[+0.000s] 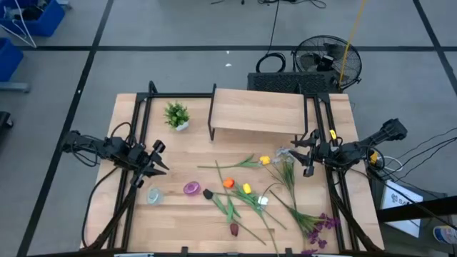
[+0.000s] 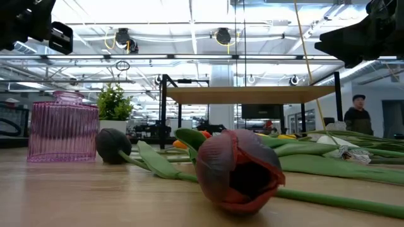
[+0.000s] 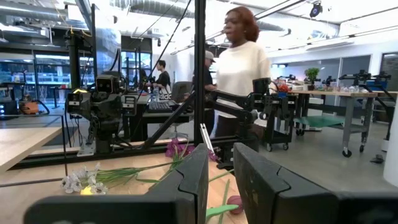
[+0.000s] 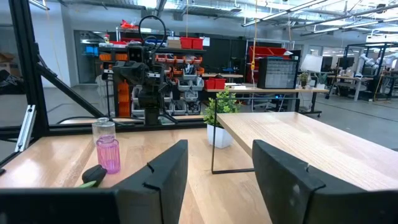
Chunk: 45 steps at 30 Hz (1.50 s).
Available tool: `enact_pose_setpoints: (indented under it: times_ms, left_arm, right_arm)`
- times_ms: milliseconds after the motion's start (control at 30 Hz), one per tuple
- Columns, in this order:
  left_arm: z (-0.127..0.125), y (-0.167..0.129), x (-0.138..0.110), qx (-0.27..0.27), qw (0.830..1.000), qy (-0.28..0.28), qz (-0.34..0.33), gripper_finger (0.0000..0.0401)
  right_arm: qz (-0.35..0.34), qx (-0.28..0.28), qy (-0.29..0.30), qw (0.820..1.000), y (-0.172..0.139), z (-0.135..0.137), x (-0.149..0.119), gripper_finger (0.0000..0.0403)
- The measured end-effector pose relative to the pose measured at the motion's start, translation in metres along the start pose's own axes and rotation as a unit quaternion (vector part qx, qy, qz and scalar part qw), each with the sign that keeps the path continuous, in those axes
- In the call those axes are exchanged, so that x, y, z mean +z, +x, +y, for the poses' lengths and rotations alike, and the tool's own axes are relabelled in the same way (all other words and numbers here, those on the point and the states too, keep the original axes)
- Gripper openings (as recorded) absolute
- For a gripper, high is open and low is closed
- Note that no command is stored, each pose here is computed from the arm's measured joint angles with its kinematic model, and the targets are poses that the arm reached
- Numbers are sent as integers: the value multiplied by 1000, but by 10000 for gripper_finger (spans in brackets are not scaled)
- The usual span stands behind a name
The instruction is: Pick and place flowers into a vace then onto a shelf
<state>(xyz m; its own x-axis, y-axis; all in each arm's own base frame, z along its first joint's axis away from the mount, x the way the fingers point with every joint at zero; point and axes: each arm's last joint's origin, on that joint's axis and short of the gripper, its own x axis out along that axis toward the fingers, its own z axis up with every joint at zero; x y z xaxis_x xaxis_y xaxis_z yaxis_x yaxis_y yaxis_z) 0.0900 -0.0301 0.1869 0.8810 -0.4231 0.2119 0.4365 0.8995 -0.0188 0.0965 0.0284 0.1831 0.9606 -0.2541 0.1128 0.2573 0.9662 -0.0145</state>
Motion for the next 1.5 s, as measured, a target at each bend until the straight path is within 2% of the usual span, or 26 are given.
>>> enact_pose_setpoints:
  times_ms: [1067, 1133, 1200, 1333, 1500]
  left_arm:
    - [0, 0, 0, 0, 1000, 0, 0, 81]
    - [0, 0, 0, 0, 1000, 0, 1, 81]
    - [0, 0, 0, 0, 1000, 0, 0, 81]
    - [0, 0, 0, 0, 1000, 0, 0, 81]
    - [0, 0, 0, 0, 1000, 0, 0, 81]
  right_arm:
    - [-13, -5, 11, 1000, 0, -1, 3, 171]
    - [-33, -7, 38, 999, 0, -2, 8, 171]
    - [-52, -5, 91, 994, 0, -2, 12, 171]
    - [-92, 0, 211, 973, -2, -4, 21, 171]
    - [-154, 2, 278, 948, -5, -9, 35, 171]
